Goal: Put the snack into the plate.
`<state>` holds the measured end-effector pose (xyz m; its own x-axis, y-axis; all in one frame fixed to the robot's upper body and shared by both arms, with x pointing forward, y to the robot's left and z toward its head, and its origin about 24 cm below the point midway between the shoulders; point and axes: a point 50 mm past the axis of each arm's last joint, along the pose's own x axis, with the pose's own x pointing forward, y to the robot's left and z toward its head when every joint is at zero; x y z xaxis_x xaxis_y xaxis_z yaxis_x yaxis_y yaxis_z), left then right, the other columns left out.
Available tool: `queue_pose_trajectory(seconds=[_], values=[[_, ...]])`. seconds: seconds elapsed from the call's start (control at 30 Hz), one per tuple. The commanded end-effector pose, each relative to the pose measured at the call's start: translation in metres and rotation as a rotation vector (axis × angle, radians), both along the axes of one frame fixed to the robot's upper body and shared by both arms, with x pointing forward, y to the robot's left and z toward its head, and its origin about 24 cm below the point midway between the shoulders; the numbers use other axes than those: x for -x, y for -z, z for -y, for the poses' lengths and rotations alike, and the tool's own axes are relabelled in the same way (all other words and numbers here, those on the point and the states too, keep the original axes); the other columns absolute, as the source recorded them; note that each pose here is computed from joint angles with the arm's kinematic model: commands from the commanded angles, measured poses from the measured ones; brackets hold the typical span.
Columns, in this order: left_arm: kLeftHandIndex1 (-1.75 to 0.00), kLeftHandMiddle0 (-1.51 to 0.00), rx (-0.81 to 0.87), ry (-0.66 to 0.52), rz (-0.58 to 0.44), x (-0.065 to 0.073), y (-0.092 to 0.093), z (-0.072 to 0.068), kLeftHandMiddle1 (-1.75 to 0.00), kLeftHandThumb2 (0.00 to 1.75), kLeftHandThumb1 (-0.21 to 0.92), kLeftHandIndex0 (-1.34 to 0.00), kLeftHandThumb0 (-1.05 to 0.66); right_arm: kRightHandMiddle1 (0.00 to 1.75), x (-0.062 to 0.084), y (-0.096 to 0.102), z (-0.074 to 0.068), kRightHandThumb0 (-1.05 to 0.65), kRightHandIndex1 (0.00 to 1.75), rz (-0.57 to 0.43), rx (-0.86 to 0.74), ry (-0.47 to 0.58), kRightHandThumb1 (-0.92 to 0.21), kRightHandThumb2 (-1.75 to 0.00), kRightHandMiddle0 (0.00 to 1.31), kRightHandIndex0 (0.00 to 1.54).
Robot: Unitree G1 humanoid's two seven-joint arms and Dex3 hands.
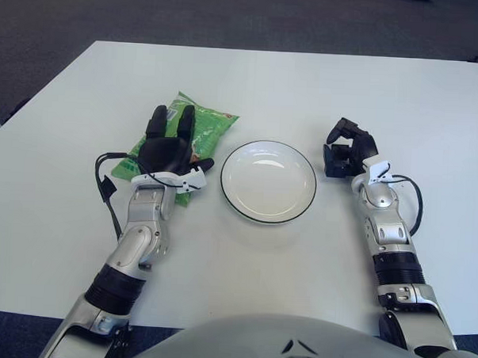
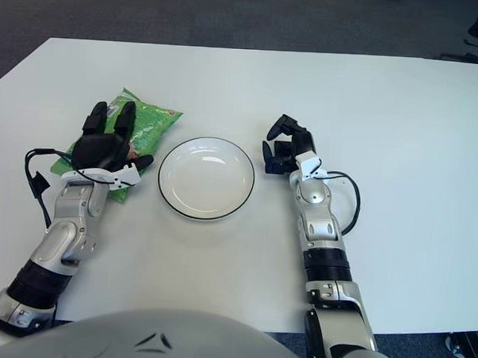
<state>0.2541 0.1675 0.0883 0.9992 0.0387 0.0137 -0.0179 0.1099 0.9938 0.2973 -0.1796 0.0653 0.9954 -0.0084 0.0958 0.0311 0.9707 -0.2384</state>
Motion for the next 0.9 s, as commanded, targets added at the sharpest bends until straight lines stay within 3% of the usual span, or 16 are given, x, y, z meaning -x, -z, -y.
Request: queue_pose_trajectory(seconds=[0.0, 0.37, 0.53, 0.63, 0.87], values=[[0.0, 0.0, 0.0, -0.049, -0.159, 0.008, 0.02, -0.011, 0.0, 0.31, 0.9, 0.0, -1.05, 1.75, 0.02, 0.041, 0.009, -0.52, 1.75, -0.18, -0.004, 0.04, -0.23, -1.42, 0.68, 1.33], [0.0, 0.0, 0.023, -0.099, -0.217, 0.01, 0.012, -0.016, 0.0, 0.22, 0.78, 0.0, -0.95, 1.75, 0.02, 0.042, 0.009, -0.52, 1.75, -0.186, -0.013, 0.058, -0.22, -1.43, 0.69, 1.33], [-0.07, -0.01, 0.048, -0.144, -0.184, 0.009, 0.012, -0.018, -0.03, 0.6, 0.52, 0.0, -0.8, 1.75, 0.019, 0.042, 0.009, -0.52, 1.75, -0.189, -0.007, 0.061, -0.22, -1.44, 0.7, 1.33], [-0.34, 0.0, 0.056, -0.16, -0.158, 0.008, 0.013, -0.02, -0.33, 0.89, 0.3, 0.0, -0.53, 1.75, 0.019, 0.042, 0.009, -0.52, 1.75, -0.19, -0.003, 0.065, -0.22, -1.44, 0.7, 1.33], [-0.5, 0.0, 0.056, -0.181, -0.131, 0.006, 0.015, -0.025, -0.75, 1.03, 0.2, 0.0, -0.32, 1.75, 0.019, 0.041, 0.009, -0.52, 1.75, -0.186, -0.003, 0.067, -0.22, -1.44, 0.7, 1.33]])
